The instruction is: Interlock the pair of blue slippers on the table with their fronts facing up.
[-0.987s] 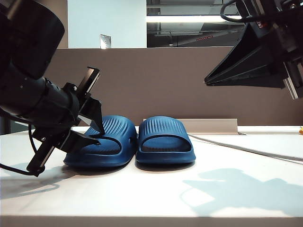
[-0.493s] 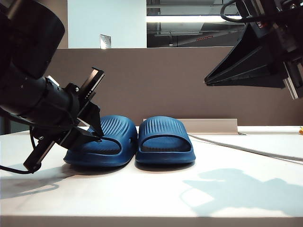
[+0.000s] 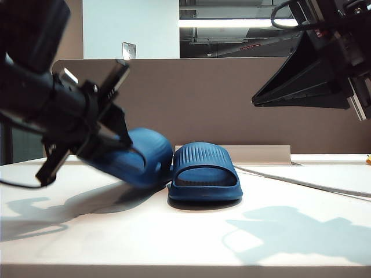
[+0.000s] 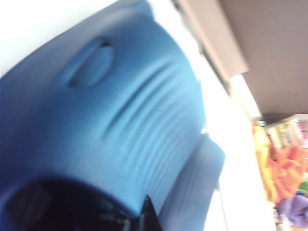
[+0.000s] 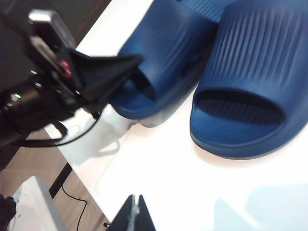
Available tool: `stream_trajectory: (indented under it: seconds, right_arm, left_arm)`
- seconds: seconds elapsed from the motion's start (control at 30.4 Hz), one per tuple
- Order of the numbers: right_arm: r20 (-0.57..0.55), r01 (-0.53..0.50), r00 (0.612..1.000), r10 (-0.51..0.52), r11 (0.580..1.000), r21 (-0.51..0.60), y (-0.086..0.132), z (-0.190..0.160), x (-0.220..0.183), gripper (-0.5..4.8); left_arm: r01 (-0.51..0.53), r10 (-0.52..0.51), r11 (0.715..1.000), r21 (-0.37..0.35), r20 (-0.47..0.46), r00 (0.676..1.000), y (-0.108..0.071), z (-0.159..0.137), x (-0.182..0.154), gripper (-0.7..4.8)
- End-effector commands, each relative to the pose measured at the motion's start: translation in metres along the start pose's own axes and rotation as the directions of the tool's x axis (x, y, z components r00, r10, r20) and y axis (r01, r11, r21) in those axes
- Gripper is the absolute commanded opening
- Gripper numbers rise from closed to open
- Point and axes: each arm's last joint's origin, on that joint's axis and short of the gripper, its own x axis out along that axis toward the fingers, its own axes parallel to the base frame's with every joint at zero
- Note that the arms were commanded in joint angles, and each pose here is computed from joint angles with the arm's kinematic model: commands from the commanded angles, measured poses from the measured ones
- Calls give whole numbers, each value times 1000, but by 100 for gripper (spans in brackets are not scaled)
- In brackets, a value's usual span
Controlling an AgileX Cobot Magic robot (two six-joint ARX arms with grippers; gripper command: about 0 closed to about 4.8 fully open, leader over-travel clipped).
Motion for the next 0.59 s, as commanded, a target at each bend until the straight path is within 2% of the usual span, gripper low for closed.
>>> stream_trajectory:
  seconds: [0.03,0.1,0.16,0.26,0.36,0.53,0.59]
  right_arm:
    - [19,-6,1000,6,1000,-26,2,3,0,-5]
    - [26,11,1000,-10,999,-39,1,3,0,-5]
    - [41,43,998,-41,998,-38,0,3,0,-5]
    - [53,64,997,-62,997,-38,0,4,0,-5]
    - [52,76,996,-74,997,-34,-2,3,2,-5]
    - [60,28,998,-27,1000,-14,4,1,21,-5]
    - [89,85,993,-84,996,-5,9,-3,32,-5]
  left_arm:
    - [75,-75,997,22,20,997,-8,17,-6,-5]
    - [99,-99,995,30,-13,995,-8,31,-10,-5]
    - [110,-107,992,67,-55,993,-5,44,-16,-5]
    - [150,-125,970,190,-136,983,-2,61,-29,-5]
    - [167,-115,948,270,-200,973,2,72,-42,-5]
    - [159,-47,891,426,-260,964,-2,76,-61,-5]
    - [132,7,856,499,-266,964,-9,81,-66,-5]
